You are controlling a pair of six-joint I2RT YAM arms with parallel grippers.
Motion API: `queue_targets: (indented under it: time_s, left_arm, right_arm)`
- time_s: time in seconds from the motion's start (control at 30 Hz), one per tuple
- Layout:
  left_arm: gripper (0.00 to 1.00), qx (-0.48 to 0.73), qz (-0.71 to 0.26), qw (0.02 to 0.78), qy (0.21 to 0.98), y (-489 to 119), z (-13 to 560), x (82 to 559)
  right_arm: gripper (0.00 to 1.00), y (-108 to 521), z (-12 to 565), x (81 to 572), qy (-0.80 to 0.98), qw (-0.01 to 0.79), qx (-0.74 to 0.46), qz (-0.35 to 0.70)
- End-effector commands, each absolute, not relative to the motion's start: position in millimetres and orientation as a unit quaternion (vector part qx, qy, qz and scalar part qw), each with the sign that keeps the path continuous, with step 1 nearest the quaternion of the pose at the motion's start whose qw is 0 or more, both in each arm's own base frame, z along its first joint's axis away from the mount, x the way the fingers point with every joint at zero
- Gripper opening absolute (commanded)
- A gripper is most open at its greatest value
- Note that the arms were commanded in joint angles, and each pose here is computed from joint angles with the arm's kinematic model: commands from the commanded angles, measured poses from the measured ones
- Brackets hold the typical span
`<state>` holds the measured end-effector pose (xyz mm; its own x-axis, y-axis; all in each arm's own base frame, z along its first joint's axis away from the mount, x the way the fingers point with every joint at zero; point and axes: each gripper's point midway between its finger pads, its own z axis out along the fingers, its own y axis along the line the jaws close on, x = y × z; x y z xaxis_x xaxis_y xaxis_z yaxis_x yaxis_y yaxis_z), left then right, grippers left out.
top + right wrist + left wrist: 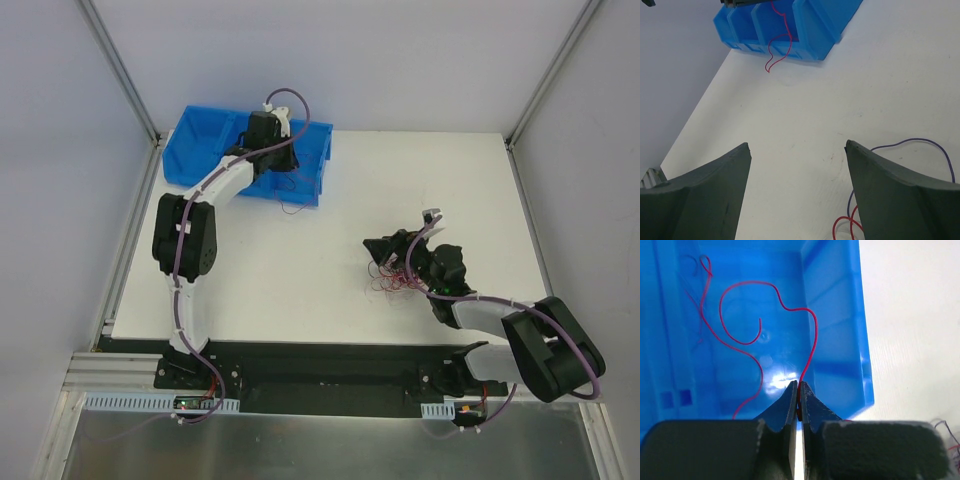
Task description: Untangle the cables
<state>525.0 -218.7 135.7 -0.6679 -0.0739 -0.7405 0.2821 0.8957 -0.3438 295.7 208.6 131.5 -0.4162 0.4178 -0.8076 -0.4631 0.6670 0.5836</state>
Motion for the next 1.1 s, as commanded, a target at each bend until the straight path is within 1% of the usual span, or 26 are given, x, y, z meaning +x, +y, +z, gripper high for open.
queue_targets:
  time_s: [0.0,0.2,0.37,0.6,0.7,0.83,0.93,1.07]
  left_arm:
    - [0.0,0.057,-0.232,0.447,0.862,-207.6,174.3,559.3]
    - [0.0,0.092,-0.214,0.497,0.836,-206.4,202.5,595.9]
    - [0.0,0.109,-0.203,0.517,0.825,-207.0,201.8,615.1]
    - [0.0,0.16,-0.197,0.564,0.786,-215.0,209.2,638.2]
    - [0.0,0.181,-0.228,0.551,0.782,-220.8,202.5,630.1]
    - [0.0,0.237,-0.264,0.521,0.776,-228.1,182.1,600.8]
    - [0.0,0.234,-0.257,0.502,0.792,-221.3,166.1,582.6]
    - [0.0,0.197,-0.244,0.487,0.815,-209.6,151.4,568.2]
  right_arm:
    - [0.79,213.1,158.7,302.3,0.702,0.567,-0.024,0.43]
    - [0.79,215.0,156.4,304.0,0.705,0.561,-0.023,0.434]
    - [0.79,215.2,155.4,305.0,0.705,0.559,-0.021,0.437]
    - [0.79,217.0,153.7,306.7,0.706,0.554,-0.021,0.442]
    - [0.79,216.7,155.1,307.2,0.703,0.554,-0.02,0.445]
    - [0.79,218.0,158.0,305.3,0.698,0.555,-0.021,0.453]
    - [0.79,217.5,159.1,304.1,0.695,0.556,-0.019,0.456]
    - [0.79,217.9,160.9,303.4,0.691,0.556,-0.019,0.461]
